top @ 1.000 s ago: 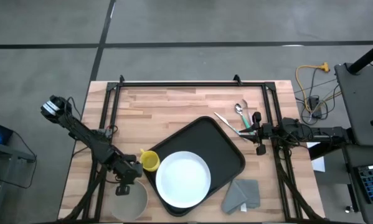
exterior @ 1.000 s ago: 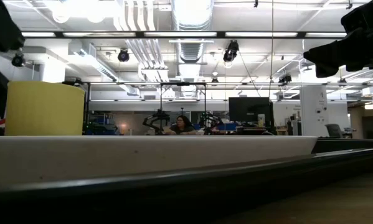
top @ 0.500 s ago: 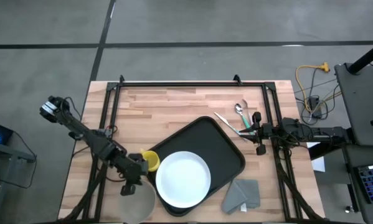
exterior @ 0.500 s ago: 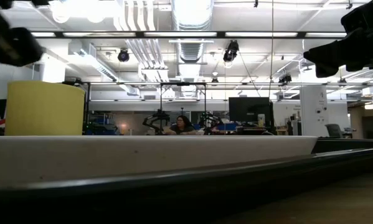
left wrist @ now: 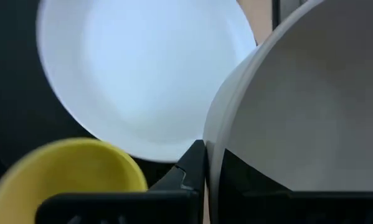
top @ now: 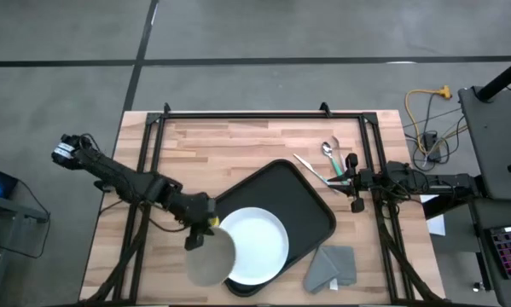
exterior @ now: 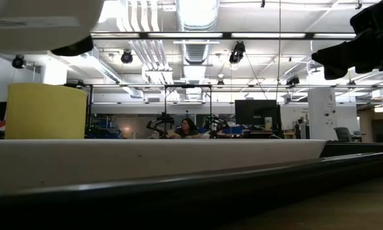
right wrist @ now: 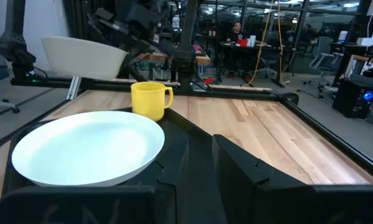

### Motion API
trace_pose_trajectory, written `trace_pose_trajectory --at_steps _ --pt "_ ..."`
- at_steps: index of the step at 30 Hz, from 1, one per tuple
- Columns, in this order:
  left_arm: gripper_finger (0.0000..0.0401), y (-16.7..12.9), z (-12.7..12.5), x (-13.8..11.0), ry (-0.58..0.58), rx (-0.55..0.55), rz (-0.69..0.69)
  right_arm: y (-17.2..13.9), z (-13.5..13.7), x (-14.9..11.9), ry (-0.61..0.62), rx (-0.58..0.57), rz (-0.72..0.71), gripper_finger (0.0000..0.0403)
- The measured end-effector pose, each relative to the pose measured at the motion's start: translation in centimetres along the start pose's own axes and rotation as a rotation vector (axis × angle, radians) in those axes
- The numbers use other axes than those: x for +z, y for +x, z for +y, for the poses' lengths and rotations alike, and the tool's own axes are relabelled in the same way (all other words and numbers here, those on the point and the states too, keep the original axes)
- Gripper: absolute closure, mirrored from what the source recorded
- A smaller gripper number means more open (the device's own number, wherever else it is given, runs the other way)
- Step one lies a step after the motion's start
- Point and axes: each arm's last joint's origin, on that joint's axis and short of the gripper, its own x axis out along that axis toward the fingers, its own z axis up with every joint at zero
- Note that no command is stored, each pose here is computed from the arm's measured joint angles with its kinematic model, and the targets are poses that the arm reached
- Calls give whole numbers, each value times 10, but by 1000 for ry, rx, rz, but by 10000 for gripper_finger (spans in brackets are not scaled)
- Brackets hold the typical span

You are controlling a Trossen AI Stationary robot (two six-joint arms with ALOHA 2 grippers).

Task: Set up tray
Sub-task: Put the gray bowl on the white plate

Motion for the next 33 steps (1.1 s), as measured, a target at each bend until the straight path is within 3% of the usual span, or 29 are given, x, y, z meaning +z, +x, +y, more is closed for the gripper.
trace_pose_trajectory --at_steps 7,20,33 --pt "401 6 7 25 -21 42 -27 0 0 0 0 0 1 335" --pt "401 54 -8 89 156 114 158 0 0 0 0 0 0 335" --pt "401 85 13 109 183 151 240 0 0 0 0 0 0 335"
